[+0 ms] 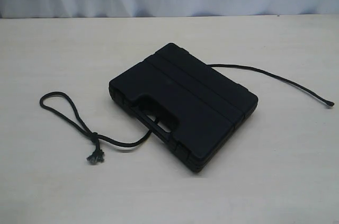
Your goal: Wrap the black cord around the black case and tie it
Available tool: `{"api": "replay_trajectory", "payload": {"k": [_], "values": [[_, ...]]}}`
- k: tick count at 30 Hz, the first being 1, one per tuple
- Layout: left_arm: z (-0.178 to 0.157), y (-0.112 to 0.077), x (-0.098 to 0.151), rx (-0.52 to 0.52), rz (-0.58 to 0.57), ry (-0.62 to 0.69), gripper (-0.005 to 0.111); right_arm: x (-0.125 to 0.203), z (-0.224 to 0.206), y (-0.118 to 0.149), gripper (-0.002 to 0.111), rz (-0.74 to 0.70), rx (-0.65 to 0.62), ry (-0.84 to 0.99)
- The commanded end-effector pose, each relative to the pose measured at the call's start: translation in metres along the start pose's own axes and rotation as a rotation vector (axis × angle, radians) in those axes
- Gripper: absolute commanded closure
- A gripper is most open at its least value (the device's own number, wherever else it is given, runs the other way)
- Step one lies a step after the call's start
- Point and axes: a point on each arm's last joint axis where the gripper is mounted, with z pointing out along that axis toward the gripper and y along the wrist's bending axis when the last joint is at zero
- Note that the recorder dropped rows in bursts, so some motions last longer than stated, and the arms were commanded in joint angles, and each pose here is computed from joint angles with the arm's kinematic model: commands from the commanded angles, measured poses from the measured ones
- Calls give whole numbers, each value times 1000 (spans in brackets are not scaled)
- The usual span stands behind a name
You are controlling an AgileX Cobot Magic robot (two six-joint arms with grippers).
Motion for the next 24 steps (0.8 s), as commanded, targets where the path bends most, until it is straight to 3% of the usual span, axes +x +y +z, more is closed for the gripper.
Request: {"api": "replay_trajectory", "payload": {"k": [1,9,16,18,22,24], "values": [[-2,1,-21,-15,16,-237,107,0,0,0,104,2,3,-8],[-18,3,-54,-43,16,-640,107,0,0,0,104,2,3,-8],[-24,4,-61,-45,5,-740,107,0,0,0,104,2,3,-8],[-24,4,-61,10,-138,-741,107,0,0,0,104,2,3,-8],[-23,3,-60,195,-612,-718,107,0,0,0,104,2,3,-8],[-22,4,-59,240,-748,-692,107,0,0,0,104,2,3,-8]]}}
